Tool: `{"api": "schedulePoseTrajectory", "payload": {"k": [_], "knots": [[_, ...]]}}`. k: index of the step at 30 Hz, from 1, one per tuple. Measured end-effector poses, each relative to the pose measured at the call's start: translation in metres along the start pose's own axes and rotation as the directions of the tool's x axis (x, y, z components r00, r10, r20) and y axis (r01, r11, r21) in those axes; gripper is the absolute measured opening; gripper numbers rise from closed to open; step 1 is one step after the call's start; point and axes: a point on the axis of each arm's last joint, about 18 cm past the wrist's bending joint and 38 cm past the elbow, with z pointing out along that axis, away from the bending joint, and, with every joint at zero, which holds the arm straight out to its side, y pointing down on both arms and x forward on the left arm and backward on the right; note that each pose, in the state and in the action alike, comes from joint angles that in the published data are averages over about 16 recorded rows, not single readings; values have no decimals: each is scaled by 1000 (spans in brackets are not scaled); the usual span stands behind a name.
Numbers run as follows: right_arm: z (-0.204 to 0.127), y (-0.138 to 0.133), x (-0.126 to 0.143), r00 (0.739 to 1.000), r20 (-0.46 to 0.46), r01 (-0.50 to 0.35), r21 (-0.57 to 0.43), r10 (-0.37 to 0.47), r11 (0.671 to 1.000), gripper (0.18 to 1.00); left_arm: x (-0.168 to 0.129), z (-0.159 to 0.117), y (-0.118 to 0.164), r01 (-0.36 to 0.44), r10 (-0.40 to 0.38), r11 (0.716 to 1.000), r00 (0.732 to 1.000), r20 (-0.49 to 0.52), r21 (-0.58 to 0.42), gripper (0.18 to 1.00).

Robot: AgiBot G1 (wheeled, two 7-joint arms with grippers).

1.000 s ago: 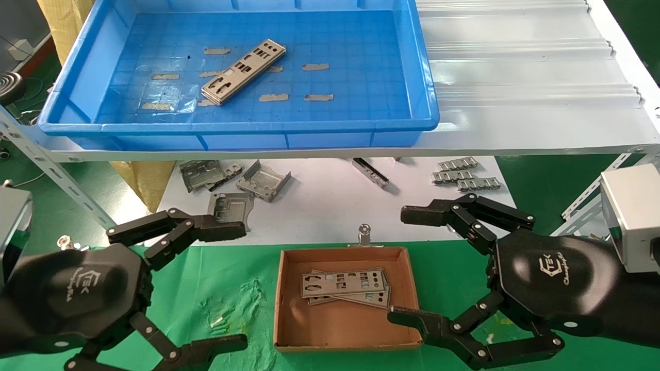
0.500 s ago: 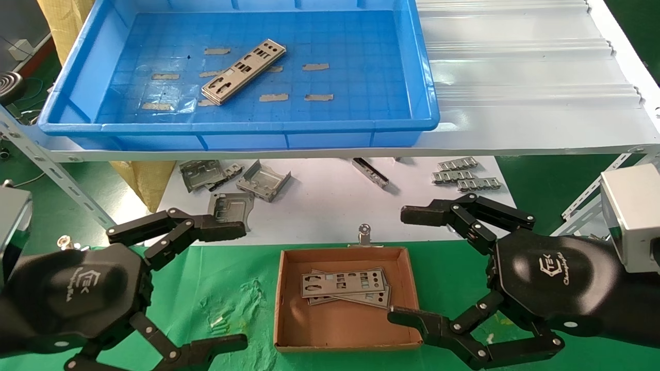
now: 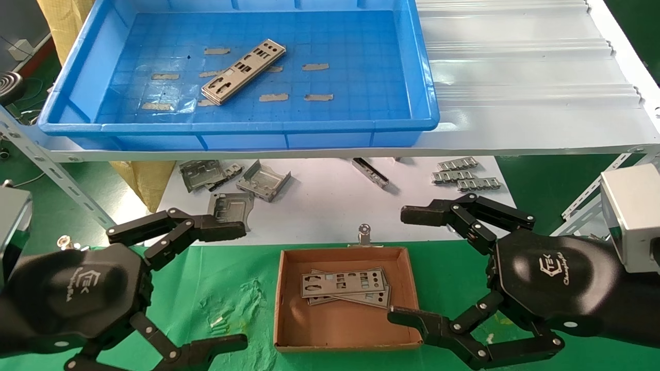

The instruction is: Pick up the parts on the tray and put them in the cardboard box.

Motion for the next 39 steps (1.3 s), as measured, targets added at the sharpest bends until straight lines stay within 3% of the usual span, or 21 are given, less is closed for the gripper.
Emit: {"api": "schedulePoseTrajectory", "payload": {"k": [39], "knots": [[0,0,0,1000,0,0,0,0,1000,1000,0,0,0,0,0,1000,1000,0,0,1001]]}}
